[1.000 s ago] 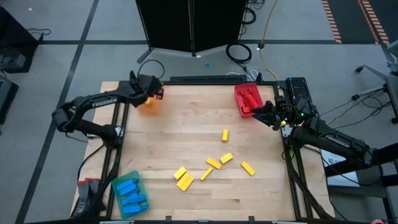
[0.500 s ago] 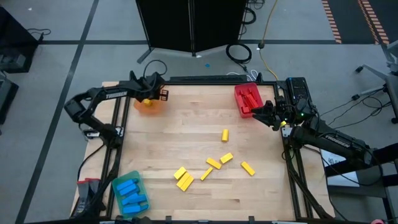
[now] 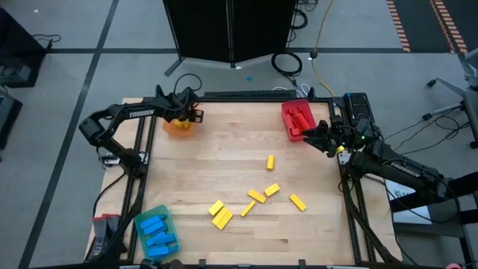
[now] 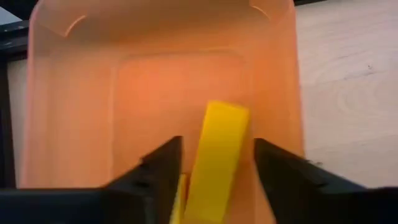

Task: Sort blocks
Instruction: Put the yellow block into the orange transparent bin

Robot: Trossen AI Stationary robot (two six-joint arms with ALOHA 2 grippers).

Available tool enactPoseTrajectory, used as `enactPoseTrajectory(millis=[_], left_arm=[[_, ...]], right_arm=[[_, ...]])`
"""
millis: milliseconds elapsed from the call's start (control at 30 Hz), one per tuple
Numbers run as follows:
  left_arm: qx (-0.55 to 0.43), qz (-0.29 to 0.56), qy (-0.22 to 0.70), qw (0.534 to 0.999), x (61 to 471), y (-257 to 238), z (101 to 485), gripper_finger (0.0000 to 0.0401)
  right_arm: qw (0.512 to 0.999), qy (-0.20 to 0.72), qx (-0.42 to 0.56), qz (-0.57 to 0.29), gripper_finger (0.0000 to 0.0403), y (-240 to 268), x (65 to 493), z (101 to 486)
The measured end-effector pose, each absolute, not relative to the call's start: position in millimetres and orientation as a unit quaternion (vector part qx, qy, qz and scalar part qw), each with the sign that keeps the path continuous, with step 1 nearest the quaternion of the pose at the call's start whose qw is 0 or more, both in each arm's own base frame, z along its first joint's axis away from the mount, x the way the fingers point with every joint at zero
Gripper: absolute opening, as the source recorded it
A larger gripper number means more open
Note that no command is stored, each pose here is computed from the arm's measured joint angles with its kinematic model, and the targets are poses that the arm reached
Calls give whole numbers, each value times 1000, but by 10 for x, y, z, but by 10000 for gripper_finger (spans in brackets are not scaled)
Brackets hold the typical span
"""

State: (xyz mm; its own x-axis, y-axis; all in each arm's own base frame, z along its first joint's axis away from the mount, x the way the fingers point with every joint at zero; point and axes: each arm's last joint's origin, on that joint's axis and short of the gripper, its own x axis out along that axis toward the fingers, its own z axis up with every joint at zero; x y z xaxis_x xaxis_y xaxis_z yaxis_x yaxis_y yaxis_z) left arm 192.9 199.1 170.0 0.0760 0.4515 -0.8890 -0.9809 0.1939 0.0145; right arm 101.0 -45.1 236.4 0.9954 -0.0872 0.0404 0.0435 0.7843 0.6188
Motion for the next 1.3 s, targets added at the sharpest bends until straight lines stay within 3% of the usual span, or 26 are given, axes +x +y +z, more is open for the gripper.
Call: enactPoseTrajectory(millis=[133, 333, 467, 700, 867, 1067, 1133, 1300], left_arm=[[-323, 549, 406, 656, 1926, 1993, 1701, 266], [-332, 523, 404, 673, 1979, 2001, 1946, 273], [-301, 492, 370, 728, 2110, 1976, 2413, 272], [-263, 413, 225, 842, 2494, 1778, 3230, 273], [-101, 309, 231, 917, 2867, 1510, 3333, 273], [-13, 229, 232, 945, 3250, 1264, 3183, 273], [-33, 224, 215, 950, 3380, 1229, 3107, 273], [-232, 247, 144, 930, 3651, 1236, 2887, 273]], right_arm=[[944, -34, 326, -36, 249, -452, 1010, 2364], [942, -43, 331, -49, 249, -461, 1009, 2373], [941, -47, 330, -58, 249, -466, 1008, 2373], [942, -47, 328, -60, 249, -467, 1008, 2371], [943, -53, 317, -81, 249, -479, 1006, 2371], [942, -56, 315, -99, 249, -491, 1004, 2364], [943, -55, 314, -99, 249, -491, 1004, 2363], [942, -55, 315, -99, 249, -490, 1004, 2363]])
